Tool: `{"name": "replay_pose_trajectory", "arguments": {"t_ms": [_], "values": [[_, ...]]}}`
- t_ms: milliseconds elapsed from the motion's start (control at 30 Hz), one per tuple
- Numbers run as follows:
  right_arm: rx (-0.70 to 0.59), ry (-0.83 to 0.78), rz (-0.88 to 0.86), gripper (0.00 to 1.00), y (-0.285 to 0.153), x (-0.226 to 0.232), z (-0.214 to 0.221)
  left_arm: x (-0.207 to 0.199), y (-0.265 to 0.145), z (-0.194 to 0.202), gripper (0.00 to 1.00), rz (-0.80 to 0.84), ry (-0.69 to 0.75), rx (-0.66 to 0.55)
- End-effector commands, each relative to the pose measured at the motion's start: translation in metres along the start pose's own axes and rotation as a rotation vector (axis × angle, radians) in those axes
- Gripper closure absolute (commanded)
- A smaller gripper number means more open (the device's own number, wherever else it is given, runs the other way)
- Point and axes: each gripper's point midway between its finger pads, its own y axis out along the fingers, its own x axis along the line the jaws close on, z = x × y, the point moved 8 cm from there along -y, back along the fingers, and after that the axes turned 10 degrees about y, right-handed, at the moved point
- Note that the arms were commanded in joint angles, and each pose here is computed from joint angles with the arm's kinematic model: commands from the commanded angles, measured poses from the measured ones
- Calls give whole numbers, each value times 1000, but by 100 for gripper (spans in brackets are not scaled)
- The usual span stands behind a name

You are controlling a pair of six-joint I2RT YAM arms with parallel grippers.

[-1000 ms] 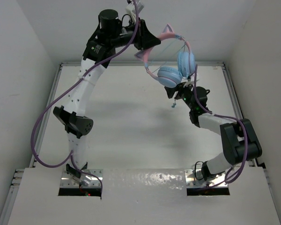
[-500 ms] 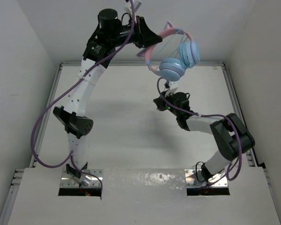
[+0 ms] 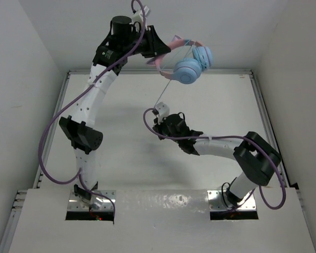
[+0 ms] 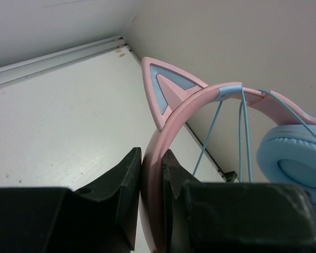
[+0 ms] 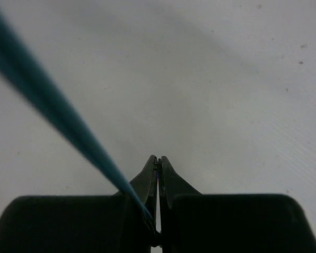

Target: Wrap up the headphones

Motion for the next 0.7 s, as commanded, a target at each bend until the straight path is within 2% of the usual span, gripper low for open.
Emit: {"name": "replay_pose_trajectory", "arguments": {"t_ms": [0, 133, 167, 367, 500, 667], "values": [[143, -133, -37, 100, 5, 19, 7, 0, -4, -23, 100, -55, -15, -131], [132, -135, -64, 100, 11, 28, -12, 6, 0, -12, 100, -60, 45, -93], [130, -144, -90, 100, 8, 32, -18, 12, 0, -11, 100, -91, 101, -90], [232, -191, -405, 100, -16, 74, -63, 46, 10, 26, 100, -207, 245, 35], [278, -213, -498, 100, -34, 96, -85, 65, 17, 51, 100, -259, 289, 108], [255, -154, -581, 100, -54, 108, -105, 88, 22, 78, 100, -331, 360, 187]]}}
